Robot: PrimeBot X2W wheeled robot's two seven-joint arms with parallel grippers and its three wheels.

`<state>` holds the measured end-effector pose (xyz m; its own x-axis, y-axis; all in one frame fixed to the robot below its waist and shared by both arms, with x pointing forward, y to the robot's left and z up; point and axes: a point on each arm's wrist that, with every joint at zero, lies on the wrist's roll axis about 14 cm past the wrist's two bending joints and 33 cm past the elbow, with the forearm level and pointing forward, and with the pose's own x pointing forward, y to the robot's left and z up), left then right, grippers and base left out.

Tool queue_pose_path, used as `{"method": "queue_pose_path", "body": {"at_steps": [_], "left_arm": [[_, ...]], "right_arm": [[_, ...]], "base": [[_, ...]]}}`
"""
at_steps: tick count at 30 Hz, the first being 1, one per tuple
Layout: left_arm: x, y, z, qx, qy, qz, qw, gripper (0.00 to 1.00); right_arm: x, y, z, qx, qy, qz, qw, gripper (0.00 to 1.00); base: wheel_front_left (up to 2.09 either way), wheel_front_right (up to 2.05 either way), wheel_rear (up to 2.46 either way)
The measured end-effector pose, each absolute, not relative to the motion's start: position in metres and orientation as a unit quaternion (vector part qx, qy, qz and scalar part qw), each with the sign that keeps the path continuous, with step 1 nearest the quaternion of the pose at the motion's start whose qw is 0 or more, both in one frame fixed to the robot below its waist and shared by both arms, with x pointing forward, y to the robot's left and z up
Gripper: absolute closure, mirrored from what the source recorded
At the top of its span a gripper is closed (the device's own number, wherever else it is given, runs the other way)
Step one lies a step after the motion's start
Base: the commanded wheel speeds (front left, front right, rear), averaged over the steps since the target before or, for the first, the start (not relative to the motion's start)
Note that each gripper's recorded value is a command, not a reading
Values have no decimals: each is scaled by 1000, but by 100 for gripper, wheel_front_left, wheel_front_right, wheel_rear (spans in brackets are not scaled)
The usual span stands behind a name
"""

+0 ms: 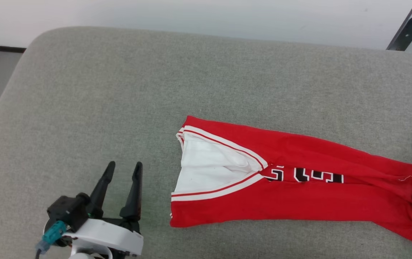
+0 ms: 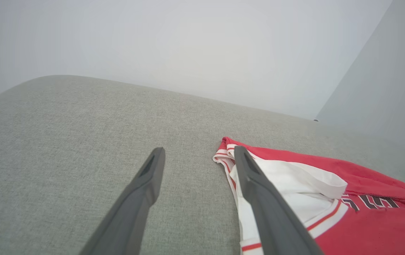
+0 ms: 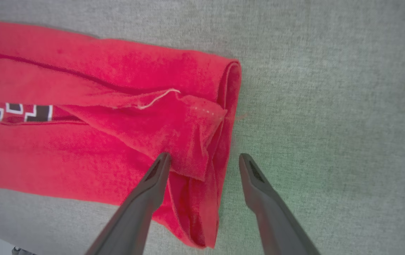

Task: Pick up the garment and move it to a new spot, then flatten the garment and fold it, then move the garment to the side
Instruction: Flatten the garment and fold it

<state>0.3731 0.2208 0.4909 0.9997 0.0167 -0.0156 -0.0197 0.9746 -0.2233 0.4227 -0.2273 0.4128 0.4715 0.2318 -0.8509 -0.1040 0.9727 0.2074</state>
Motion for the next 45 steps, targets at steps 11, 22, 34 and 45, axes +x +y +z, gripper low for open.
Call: {"method": "queue_pose_path", "body": {"at_steps": [11, 22, 34, 45], "left_arm": [[384, 216, 474, -113, 16, 9, 993, 0], [389, 220, 463, -110, 24, 18, 993, 0], [395, 213, 464, -88, 22, -3, 996, 0], [396, 203, 457, -87, 32, -24, 995, 0]], "right_arm": [[432, -226, 379, 56, 547, 70, 833, 0], [443, -217, 375, 65, 527, 79, 844, 100], [446, -260, 406, 90, 464, 30, 881, 100], [421, -342, 432, 63, 436, -62, 896, 100]], "base": [[0, 0, 0], [0, 0, 0], [0, 0, 0], [0, 0, 0]]}}
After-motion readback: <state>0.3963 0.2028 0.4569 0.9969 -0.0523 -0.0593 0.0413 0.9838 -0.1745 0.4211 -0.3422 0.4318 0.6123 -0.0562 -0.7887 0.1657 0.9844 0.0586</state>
